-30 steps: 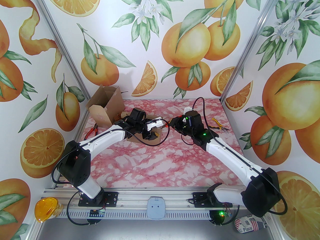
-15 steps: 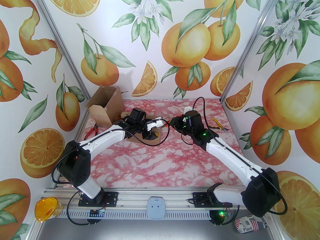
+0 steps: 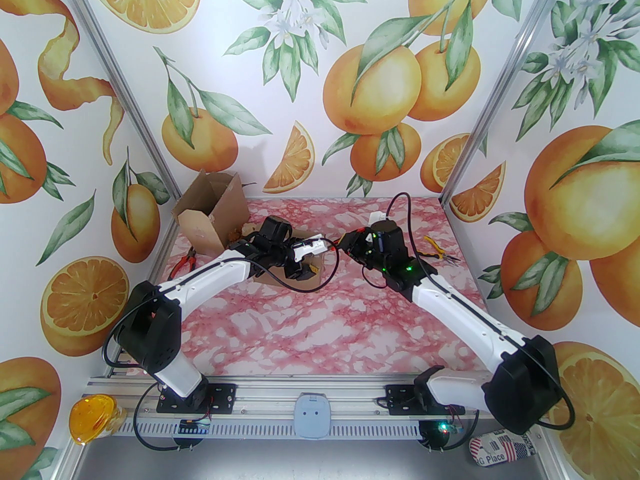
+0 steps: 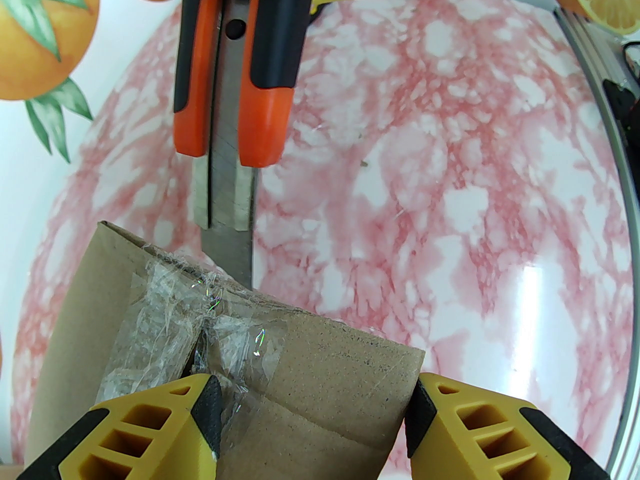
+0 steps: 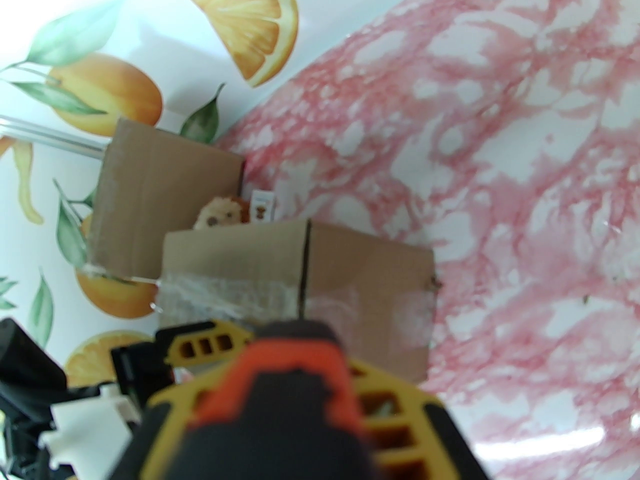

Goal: Unpack the express box

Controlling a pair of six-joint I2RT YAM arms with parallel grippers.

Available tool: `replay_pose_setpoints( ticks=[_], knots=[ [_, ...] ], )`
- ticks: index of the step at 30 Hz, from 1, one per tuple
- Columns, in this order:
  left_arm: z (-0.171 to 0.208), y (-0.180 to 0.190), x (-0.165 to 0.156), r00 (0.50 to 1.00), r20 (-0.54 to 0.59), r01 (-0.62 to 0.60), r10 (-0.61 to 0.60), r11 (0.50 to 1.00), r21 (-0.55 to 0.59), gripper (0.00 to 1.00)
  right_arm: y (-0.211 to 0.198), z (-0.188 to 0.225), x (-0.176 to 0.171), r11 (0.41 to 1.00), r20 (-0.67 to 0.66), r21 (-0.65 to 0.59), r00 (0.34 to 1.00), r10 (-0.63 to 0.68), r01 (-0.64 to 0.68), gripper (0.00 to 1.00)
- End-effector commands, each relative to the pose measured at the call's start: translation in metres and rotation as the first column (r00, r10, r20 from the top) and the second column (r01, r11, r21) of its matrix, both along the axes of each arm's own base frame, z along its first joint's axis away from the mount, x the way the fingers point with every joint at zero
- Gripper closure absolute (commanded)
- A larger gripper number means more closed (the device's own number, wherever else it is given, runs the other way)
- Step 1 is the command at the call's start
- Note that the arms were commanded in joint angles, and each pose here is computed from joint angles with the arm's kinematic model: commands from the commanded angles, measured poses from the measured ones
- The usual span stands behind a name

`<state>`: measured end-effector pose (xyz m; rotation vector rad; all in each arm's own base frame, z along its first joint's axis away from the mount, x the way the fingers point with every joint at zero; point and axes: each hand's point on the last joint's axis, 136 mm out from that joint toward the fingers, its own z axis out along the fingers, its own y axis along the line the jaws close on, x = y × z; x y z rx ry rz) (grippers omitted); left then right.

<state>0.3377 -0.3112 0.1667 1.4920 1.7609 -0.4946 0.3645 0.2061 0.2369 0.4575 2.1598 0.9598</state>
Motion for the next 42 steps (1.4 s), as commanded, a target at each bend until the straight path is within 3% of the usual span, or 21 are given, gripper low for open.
replay_pose_setpoints(
  ticks=[1,18,32,38,42],
  knots=[
    [-0.017,0.013,-0.008,0.998,-0.064,-0.026,0.029,0.998,0.049,0.38,0.005,0.004,0.007,1.0,0.019,0.023,1.0,-0.005,0.005,1.0],
    [-0.018,0.014,-0.007,0.998,-0.063,-0.027,0.031,0.998,0.053,0.39,-0.001,-0.001,0.003,0.999,0.006,-0.043,1.0,-0.009,0.01,1.0],
    [-0.011,0.007,0.003,0.998,-0.032,-0.058,0.059,0.998,0.021,0.45,0.023,-0.014,-0.006,0.957,-0.072,-0.255,0.99,0.122,-0.137,1.0],
    [-0.017,0.006,0.009,0.996,-0.027,-0.082,0.083,0.996,0.027,0.48,0.037,-0.036,-0.011,0.968,-0.144,-0.187,0.979,0.142,-0.168,1.0],
    [-0.018,0.005,0.015,0.995,-0.021,-0.096,0.097,0.995,0.031,0.5,0.034,-0.037,-0.014,0.959,-0.148,-0.229,0.98,0.135,-0.167,1.0]
  ],
)
